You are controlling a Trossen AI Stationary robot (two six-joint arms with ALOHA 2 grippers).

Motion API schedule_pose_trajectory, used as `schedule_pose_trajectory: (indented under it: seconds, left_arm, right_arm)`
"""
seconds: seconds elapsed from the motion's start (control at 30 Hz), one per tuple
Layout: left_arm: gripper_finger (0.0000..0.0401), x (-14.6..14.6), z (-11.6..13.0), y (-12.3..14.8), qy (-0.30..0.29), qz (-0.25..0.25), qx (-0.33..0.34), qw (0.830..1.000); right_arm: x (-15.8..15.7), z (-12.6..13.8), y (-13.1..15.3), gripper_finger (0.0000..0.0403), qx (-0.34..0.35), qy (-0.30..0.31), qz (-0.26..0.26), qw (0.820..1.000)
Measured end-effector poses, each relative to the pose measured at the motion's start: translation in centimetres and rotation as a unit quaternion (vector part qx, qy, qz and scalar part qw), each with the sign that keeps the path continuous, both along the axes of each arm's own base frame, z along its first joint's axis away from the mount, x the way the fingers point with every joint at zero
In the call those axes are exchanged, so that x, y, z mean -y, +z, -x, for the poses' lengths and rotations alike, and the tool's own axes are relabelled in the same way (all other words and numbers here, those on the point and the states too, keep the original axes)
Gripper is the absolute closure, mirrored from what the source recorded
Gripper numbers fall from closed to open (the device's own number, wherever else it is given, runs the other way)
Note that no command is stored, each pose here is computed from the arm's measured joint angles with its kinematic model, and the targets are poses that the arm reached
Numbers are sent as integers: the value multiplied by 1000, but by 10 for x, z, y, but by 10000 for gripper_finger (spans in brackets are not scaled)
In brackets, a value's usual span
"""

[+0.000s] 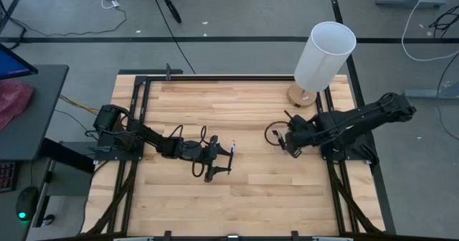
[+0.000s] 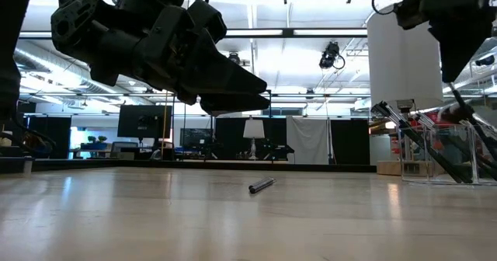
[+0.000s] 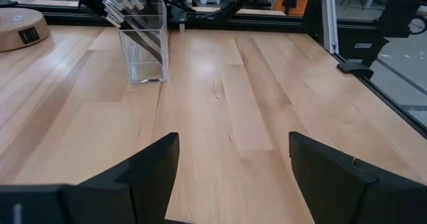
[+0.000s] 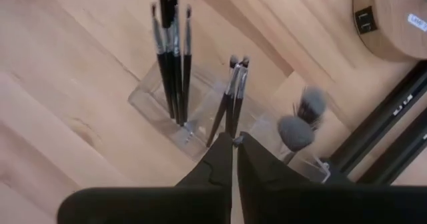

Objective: Put items in baskets/containers
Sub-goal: Put the black eyeshadow brush into the transparent organizer

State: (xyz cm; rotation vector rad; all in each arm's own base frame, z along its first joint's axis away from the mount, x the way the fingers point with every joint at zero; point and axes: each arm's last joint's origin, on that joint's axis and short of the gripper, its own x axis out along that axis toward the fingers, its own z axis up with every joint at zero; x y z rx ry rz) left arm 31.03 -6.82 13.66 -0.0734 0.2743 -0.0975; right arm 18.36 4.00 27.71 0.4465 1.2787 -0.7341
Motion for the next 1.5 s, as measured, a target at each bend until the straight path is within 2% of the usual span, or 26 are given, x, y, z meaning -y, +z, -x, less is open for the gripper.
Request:
schedule_pose_trajectory:
  seconds: [0.17,0.4,0.77,0.93,1.1,1.23,1.37,1.5]
  left_arm:
    - [121,0,0,0,0,0,0,1000]
    - [121,0,0,0,0,0,0,1000]
    - [121,0,0,-1,4,12,-5,1000]
    - [121,0,0,-1,4,12,-5,1000]
    - [121,0,0,-1,4,12,-5,1000]
    - [121,0,0,-1,14,22,-7,1000]
    - [121,-3,1,-5,65,31,-27,997]
    - [121,-7,4,-11,122,45,-54,990]
  right_arm:
    - [10,-2,0,398,-6,-21,-30,999]
    - [19,-9,-1,396,12,-24,-34,999]
    - [18,-21,-14,359,-26,-18,-40,999]
    - [17,-26,-20,349,-46,-3,-36,998]
    - [19,-26,-18,331,-41,14,-6,999]
    - [19,-25,-6,313,-6,17,9,1000]
    - [9,-31,7,307,71,33,15,997]
    - [-17,-48,15,313,171,123,37,977]
